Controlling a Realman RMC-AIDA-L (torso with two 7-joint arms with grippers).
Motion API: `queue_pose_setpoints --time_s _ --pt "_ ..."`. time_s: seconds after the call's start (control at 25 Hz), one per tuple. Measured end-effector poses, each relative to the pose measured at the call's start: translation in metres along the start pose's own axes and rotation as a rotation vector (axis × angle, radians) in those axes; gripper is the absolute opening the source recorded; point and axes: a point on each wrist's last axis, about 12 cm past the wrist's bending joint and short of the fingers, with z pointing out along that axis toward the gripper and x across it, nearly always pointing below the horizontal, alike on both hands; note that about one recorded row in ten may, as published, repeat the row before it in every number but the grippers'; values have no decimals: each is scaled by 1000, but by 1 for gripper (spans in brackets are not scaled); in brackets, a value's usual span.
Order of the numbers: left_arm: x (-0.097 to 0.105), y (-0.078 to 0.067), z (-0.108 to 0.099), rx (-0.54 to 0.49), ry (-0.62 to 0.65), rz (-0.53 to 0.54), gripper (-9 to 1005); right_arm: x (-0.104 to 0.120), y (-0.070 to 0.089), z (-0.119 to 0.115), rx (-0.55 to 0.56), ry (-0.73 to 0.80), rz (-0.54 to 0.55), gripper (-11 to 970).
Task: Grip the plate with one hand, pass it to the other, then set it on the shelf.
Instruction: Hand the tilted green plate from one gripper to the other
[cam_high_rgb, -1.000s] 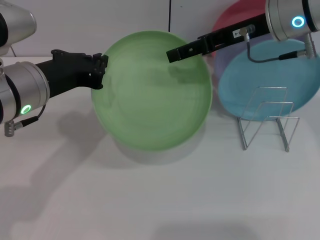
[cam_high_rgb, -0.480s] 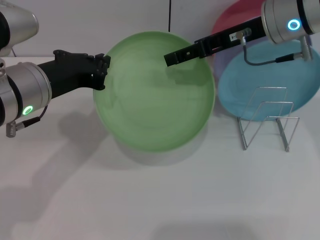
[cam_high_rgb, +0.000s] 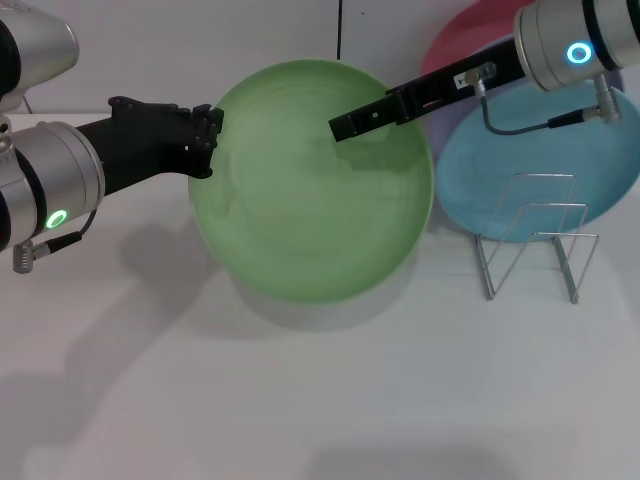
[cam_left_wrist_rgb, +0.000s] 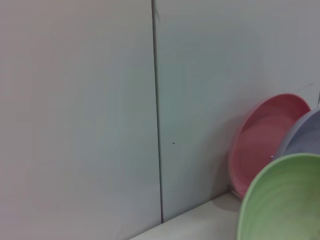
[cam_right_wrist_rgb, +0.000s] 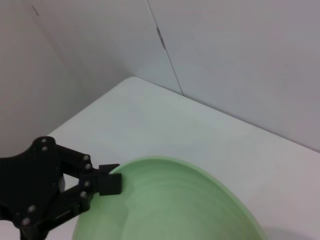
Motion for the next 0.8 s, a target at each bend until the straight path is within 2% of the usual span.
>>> queue_pose_setpoints --time_s 0.16,0.4,0.6,0.8 --pt "0 0 0 0 -1 1 34 -1 0 0 5 3 0 817" --pt "-1 1 0 -2 -2 1 34 -3 1 0 4 -4 0 657" --pt "-2 1 0 -2 -4 2 35 -4 1 -1 5 -9 -2 465" --pt "-2 0 1 1 -5 3 35 -3 1 1 5 -2 -2 464"
